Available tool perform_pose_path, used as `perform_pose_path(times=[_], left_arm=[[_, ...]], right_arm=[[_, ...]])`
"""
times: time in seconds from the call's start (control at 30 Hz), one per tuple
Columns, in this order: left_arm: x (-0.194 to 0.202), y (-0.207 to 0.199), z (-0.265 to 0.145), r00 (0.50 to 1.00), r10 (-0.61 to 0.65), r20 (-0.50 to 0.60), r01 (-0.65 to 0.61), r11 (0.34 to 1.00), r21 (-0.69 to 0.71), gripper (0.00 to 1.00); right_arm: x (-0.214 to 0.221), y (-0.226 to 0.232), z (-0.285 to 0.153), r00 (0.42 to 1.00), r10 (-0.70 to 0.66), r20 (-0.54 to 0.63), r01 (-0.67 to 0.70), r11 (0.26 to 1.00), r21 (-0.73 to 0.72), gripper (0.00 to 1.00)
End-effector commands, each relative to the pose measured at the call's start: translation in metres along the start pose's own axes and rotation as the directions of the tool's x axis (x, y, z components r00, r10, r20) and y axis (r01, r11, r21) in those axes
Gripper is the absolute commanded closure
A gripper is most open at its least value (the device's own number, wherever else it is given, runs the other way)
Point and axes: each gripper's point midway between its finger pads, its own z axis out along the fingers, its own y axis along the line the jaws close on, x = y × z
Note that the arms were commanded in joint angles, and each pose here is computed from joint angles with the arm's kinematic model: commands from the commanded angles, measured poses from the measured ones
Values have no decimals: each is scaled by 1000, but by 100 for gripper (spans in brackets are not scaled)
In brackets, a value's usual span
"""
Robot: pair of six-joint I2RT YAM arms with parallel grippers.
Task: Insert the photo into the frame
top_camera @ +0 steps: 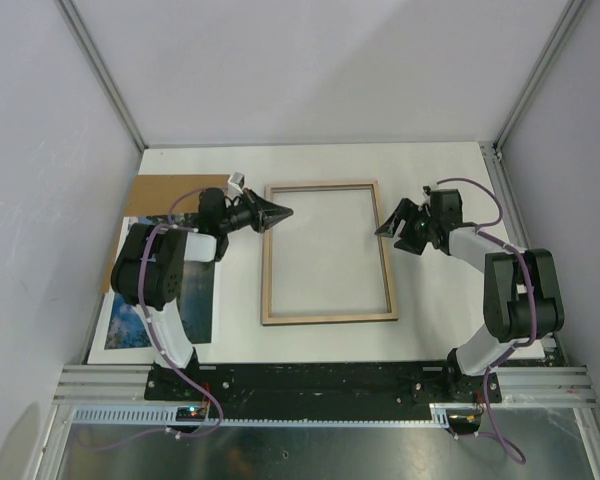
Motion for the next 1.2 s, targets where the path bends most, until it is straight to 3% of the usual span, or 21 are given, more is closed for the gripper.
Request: perform_pose_path(times=[0.0,0.3,1.17], left_arm=[[-4,-17,5,999,38,-5,-38,998,58,100],[-10,-19,7,1000,25,-1,-25,997,72,100],[-13,-21,6,1000,-18,11,17,995,96,100]], right_arm=[[0,5,5,1000,-6,2,6,1000,-28,23],[5,8,7,1000,-1,-13,0,999,-49,22],[-4,18,-3,999,-17,50,21,996,-87,5]])
